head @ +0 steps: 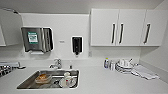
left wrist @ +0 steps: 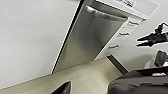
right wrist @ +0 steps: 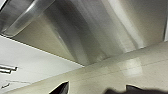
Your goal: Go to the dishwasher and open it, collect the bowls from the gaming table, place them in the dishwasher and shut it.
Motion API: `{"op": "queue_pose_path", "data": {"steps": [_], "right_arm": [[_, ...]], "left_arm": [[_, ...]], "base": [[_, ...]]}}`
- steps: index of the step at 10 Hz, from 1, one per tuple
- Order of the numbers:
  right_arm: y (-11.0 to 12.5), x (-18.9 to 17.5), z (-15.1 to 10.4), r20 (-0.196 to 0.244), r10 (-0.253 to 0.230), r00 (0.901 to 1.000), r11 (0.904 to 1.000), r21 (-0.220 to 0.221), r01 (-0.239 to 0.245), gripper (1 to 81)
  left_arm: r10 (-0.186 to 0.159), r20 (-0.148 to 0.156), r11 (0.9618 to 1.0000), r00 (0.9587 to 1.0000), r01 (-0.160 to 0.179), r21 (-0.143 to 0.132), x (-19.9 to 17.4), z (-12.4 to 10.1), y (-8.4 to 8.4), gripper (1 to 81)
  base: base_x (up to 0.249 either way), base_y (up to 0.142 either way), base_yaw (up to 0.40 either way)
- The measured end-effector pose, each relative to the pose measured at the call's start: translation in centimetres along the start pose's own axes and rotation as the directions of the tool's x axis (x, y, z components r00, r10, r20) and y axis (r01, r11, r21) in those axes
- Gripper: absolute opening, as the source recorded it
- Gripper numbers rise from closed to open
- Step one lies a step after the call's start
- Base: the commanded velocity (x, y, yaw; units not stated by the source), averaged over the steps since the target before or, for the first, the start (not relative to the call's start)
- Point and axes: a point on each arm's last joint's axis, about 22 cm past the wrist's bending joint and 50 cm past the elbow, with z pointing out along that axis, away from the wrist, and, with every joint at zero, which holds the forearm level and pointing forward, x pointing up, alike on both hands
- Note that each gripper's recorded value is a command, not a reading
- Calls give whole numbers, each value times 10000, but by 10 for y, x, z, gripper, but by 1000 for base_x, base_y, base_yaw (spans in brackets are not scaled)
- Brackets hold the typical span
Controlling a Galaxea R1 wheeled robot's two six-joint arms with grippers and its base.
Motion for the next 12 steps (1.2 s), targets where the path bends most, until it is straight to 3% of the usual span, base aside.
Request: {"op": "queue_pose_path", "data": {"steps": [2, 4, 7, 10, 12], "right_arm": [[10, 0, 8, -6, 10, 10000, 10000, -66, -10, 811], [31, -8, 21, 225, 175, 9996, 9995, -278, -168, 811], [42, -22, 50, 632, 503, 9967, 9986, -207, -491, 811], [52, -3, 56, 263, 383, 9989, 9992, -151, -379, 811], [52, -1, 67, 92, 247, 9997, 9997, 59, -247, 811]], "left_arm": [[20, 73, 9999, 10000, -19, -161, -11, 12, 0, 811], [-303, 498, 9994, 9983, 311, -151, -39, 35, -13, 811], [-638, 898, 9977, 9939, 654, -153, -63, 53, -28, 811], [-449, 758, 9990, 9961, 443, 92, -68, 57, -51, 811], [-295, 544, 9996, 9981, 293, 40, -74, 70, -59, 811]], "base": [[0, 0, 0], [0, 0, 0], [0, 0, 0], [0, 0, 0], [0, 0, 0]]}}
